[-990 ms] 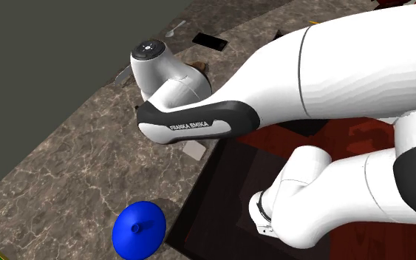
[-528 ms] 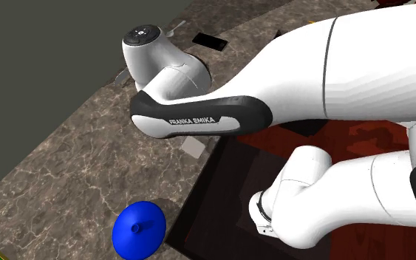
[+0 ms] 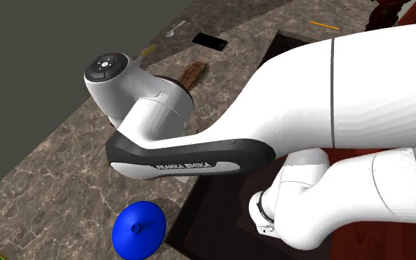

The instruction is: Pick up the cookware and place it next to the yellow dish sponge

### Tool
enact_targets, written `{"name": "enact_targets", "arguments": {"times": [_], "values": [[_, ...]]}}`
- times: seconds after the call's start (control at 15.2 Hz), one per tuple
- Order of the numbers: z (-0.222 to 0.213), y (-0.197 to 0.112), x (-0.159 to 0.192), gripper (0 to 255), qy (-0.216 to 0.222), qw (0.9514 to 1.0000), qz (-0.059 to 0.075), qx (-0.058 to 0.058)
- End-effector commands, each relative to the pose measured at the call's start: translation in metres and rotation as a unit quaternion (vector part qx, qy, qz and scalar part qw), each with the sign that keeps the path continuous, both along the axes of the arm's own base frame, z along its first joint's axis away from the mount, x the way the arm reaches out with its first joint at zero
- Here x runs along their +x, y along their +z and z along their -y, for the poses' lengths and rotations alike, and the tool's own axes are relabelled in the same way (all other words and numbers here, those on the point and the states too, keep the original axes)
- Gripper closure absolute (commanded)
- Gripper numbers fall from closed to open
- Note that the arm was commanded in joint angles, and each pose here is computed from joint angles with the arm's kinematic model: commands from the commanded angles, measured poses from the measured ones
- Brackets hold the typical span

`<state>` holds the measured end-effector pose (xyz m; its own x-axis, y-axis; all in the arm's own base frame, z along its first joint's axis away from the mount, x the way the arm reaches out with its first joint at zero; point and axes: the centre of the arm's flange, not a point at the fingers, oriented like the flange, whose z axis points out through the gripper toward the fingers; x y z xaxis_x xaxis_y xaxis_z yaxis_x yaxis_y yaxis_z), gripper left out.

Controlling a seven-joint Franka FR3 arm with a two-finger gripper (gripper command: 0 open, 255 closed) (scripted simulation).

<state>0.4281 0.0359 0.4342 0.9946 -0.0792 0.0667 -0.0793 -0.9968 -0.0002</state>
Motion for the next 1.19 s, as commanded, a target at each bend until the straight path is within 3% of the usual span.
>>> {"name": "enact_targets", "arguments": {"times": [0.0, 1.12], "values": [[-0.03, -0.001, -0.001, 255, -0.001, 1.0, 0.0, 0.0], [-0.255, -0.001, 0.001, 255, -0.001, 1.0, 0.0, 0.0]]}}
